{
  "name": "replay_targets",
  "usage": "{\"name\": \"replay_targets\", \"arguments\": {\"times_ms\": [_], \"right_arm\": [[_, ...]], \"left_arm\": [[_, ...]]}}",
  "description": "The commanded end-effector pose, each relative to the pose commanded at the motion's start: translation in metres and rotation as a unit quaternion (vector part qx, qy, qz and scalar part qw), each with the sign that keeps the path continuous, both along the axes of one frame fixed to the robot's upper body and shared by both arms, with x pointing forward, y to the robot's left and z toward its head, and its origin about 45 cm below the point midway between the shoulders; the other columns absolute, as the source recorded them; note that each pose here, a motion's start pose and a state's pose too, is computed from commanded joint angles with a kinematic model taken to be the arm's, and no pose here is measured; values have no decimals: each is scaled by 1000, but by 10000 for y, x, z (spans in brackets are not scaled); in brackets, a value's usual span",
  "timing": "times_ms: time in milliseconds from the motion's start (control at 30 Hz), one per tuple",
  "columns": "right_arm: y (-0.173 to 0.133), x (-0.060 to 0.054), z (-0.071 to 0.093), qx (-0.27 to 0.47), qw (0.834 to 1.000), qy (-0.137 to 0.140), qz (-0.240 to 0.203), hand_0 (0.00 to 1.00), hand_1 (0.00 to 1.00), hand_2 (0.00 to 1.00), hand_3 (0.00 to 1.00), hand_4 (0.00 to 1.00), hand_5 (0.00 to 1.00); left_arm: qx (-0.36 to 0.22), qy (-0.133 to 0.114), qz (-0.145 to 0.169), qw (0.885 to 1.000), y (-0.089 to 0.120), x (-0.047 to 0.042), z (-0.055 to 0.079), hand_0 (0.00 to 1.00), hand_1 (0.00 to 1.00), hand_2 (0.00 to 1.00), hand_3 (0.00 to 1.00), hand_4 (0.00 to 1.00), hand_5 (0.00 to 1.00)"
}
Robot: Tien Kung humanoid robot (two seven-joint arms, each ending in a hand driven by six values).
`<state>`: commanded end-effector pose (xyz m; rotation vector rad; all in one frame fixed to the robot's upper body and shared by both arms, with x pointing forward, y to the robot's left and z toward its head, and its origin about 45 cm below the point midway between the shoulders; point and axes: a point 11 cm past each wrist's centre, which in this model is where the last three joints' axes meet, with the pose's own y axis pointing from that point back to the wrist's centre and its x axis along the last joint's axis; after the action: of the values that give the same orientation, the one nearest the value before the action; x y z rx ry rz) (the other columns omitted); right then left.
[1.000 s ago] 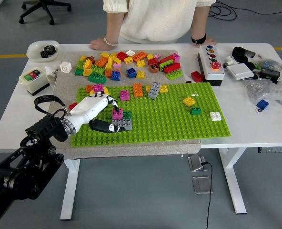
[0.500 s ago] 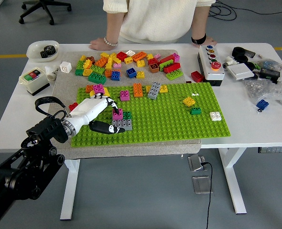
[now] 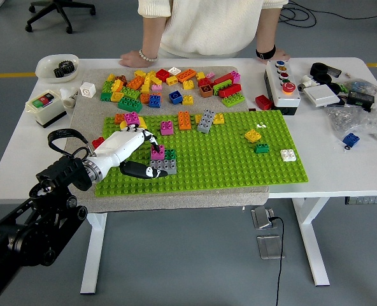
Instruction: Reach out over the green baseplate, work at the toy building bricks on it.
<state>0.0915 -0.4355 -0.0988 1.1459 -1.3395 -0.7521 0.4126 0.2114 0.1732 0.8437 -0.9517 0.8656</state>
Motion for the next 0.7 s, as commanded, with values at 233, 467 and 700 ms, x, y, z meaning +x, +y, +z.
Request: {"name": "replay_targets", "arguments": {"times_ms": [233, 467, 700], "right_arm": [[1, -11, -3, 0, 1000, 2, 1, 745, 637, 676, 612, 853, 555], [7, -9, -4, 0, 1000, 2, 1, 745, 637, 676, 614, 854, 555], [5, -7, -3, 0, 1000, 1, 2, 745, 637, 676, 614, 854, 555]], "left_arm": [[1, 5, -4, 1000, -10, -7, -3, 998, 935, 855, 589, 998, 549], [0, 4, -2, 1000, -20, 8, -2, 998, 935, 856, 588, 998, 546], [-2, 4, -1, 1000, -29, 14, 20, 998, 935, 856, 590, 998, 545]]}}
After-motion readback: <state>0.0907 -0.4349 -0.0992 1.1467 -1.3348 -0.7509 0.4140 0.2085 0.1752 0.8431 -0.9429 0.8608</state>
